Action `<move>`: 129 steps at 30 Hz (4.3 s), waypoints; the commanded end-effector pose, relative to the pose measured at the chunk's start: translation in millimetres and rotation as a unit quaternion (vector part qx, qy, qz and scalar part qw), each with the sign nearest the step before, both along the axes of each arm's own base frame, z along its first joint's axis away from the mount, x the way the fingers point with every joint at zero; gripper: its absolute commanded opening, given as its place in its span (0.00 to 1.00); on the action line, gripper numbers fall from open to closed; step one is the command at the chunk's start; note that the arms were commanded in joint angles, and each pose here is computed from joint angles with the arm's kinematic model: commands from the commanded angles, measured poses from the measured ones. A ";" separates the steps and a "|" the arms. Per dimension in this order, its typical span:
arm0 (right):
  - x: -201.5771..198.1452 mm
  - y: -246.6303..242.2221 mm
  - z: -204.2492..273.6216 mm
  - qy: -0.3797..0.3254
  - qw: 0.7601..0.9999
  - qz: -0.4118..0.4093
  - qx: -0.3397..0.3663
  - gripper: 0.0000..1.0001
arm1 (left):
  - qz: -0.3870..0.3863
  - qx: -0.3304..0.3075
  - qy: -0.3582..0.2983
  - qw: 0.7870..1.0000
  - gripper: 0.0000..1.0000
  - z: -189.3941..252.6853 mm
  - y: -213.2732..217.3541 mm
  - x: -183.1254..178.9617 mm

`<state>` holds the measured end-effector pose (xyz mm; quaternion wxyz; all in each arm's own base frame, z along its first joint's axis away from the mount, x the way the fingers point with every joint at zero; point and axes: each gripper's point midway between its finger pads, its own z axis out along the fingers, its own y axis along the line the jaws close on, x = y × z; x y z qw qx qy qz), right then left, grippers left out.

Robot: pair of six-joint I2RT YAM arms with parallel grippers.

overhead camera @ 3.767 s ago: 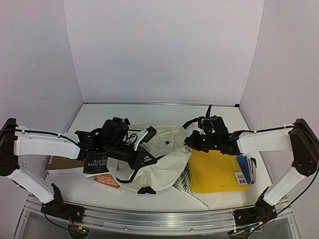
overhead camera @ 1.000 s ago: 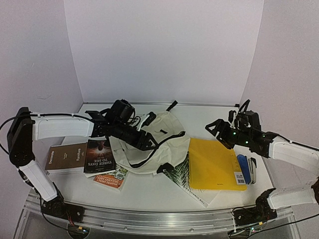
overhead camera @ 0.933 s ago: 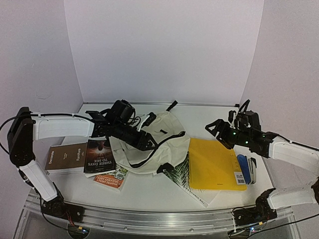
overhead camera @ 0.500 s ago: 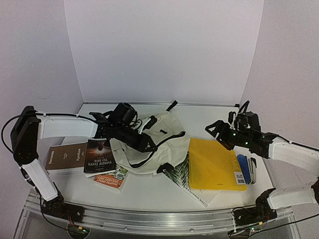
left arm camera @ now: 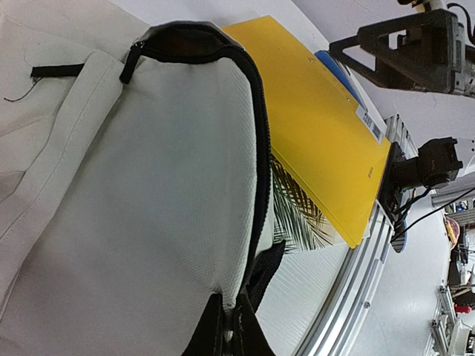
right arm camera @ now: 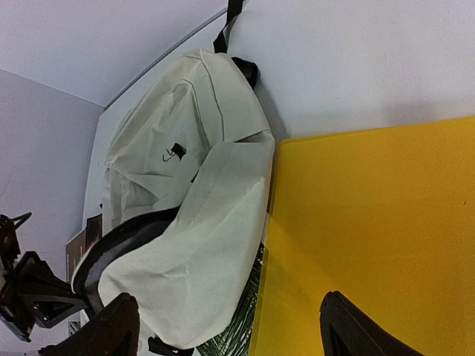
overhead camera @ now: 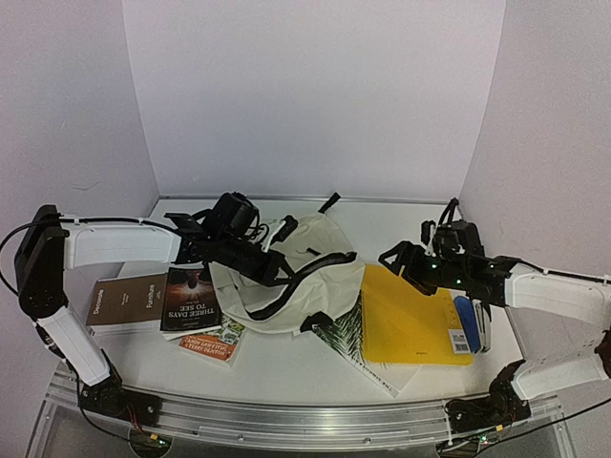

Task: Pack the student bag
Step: Adjust the student bag at the center of the board.

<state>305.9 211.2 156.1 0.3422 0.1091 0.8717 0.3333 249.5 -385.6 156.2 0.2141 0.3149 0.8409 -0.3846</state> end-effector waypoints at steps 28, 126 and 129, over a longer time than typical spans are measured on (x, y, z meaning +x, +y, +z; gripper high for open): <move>-12.6 160.3 -42.6 -0.042 0.976 0.088 -0.194 0.19 | 0.165 -0.032 -0.075 0.983 0.00 68.8 40.1 83.2; 30.9 -131.3 -36.1 0.073 0.982 -0.138 -0.102 0.98 | 0.329 -0.104 -0.007 0.939 0.68 53.9 194.9 147.0; 28.6 -147.4 -45.9 0.081 0.975 -0.169 -0.121 0.98 | 0.320 -0.118 -0.003 0.940 0.68 63.2 180.7 123.4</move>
